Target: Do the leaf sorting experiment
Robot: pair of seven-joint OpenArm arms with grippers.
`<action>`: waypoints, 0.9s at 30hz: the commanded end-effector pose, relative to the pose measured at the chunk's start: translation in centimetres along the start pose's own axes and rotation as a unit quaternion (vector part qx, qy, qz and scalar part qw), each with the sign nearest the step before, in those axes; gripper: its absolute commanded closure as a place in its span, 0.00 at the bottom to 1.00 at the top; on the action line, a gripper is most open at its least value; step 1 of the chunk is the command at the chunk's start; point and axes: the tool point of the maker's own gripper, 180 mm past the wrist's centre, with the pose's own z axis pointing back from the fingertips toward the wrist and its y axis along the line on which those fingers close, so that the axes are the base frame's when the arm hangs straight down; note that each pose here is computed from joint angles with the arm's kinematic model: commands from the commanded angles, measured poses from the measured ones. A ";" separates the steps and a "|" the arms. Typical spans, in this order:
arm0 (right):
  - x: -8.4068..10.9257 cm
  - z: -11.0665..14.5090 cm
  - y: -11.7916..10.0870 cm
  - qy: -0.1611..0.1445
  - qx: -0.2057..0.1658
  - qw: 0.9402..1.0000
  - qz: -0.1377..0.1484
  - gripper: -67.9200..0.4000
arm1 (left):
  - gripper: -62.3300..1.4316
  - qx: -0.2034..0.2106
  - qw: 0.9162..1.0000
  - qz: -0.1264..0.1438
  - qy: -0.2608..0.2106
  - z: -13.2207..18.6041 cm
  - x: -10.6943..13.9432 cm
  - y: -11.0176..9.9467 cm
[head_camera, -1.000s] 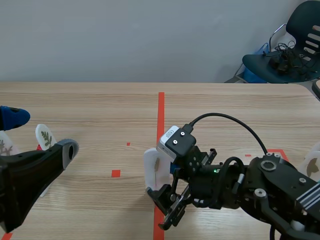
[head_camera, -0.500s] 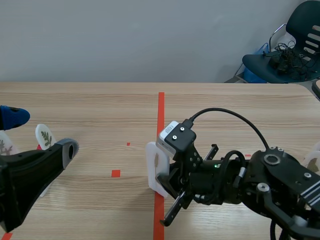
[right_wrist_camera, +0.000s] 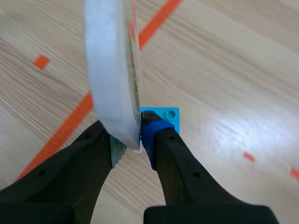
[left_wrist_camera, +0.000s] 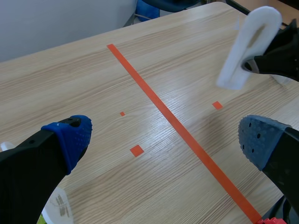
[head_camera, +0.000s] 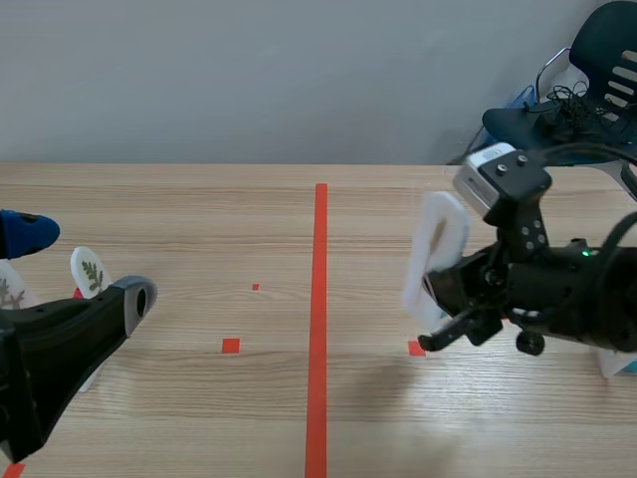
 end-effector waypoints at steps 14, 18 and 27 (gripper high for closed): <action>-5.1 5.0 -8.3 -0.005 -0.158 0.982 -0.105 0.90 | 0.00 -0.003 1.000 -0.003 -0.017 -0.1 1.0 -0.2; -6.3 4.2 -9.7 -0.006 -0.169 0.978 -0.125 0.90 | 0.00 -0.003 1.000 -0.002 -0.018 -0.1 1.0 -0.2; -9.2 3.2 -12.5 0.004 -0.198 0.968 -0.155 0.90 | 0.00 -0.003 1.000 -0.002 -0.018 -0.1 1.0 -0.2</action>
